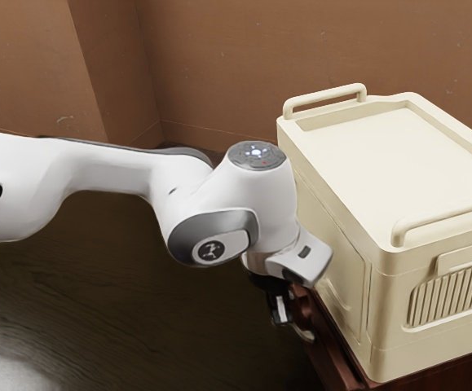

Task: Push the drawer handle with one arm to close the drawer

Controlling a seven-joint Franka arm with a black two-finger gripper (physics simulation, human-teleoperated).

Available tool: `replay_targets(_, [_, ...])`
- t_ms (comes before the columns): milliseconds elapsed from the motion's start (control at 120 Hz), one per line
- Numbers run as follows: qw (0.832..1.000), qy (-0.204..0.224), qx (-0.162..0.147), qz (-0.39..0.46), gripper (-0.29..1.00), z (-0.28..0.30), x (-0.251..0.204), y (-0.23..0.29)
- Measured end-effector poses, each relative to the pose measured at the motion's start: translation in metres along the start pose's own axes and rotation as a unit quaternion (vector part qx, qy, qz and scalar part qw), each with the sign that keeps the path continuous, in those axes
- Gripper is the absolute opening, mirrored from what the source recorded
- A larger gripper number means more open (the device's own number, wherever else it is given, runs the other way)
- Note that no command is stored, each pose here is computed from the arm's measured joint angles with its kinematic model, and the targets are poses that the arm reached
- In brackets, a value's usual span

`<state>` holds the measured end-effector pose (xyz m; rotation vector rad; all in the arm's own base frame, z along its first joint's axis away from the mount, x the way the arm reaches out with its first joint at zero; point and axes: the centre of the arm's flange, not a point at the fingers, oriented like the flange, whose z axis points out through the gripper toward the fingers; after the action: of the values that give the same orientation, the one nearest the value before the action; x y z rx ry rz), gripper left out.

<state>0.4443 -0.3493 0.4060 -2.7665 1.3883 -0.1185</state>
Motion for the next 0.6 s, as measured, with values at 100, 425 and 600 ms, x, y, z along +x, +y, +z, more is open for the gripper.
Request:
replay_targets(100, [0.999, 0.006, -0.001, 0.051, -0.08, 0.002, 0.005, -0.008])
replay_targets(425, [0.995, 0.017, 0.008, 0.101, -0.08, 0.005, 0.010, -0.016])
replay_targets(600, [0.992, 0.019, 0.016, 0.124, -0.08, 0.005, 0.013, -0.020])
